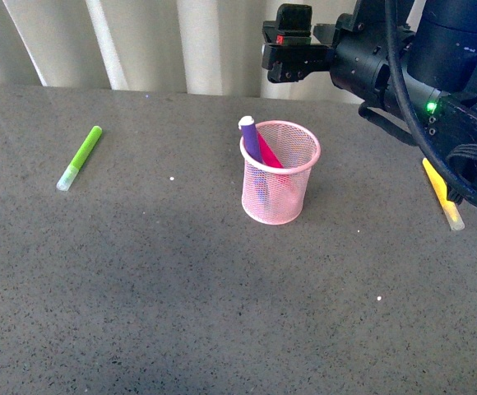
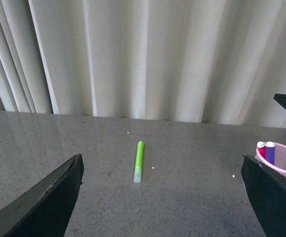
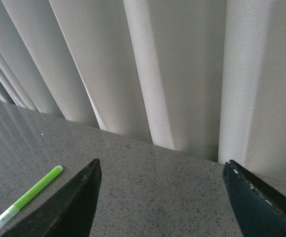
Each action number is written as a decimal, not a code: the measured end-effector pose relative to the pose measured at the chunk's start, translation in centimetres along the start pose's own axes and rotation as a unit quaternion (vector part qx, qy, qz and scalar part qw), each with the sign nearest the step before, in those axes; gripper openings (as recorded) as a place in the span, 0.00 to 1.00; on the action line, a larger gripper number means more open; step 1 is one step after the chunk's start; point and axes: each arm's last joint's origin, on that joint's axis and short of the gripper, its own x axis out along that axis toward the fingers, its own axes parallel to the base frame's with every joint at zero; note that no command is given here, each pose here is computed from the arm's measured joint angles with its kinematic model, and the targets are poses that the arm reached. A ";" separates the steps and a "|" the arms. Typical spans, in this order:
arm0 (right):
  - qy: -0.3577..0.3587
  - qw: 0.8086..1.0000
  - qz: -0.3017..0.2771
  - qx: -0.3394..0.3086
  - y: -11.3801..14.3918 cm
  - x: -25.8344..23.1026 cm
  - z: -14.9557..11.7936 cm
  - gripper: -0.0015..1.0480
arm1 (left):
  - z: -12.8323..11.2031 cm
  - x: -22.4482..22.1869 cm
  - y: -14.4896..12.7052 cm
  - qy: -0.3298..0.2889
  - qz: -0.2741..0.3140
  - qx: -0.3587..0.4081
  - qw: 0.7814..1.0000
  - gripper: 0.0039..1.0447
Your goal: Insert purple and pink pens into pink cup
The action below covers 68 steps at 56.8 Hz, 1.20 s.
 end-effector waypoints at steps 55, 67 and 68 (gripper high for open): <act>-0.157 0.956 -0.213 -0.126 -1.3 -26.1 14.9 0.93 | 0.0 0.0 0.0 0.000 0.000 0.000 1.000 0.94; -0.055 0.961 -0.260 -0.080 -1.1 -28.0 12.4 0.71 | 0.0 0.0 0.0 0.000 0.000 0.000 1.000 0.94; -0.049 0.961 -0.262 -0.078 -1.0 -28.1 11.9 0.67 | 0.0 0.0 0.0 0.000 0.000 0.000 1.000 0.94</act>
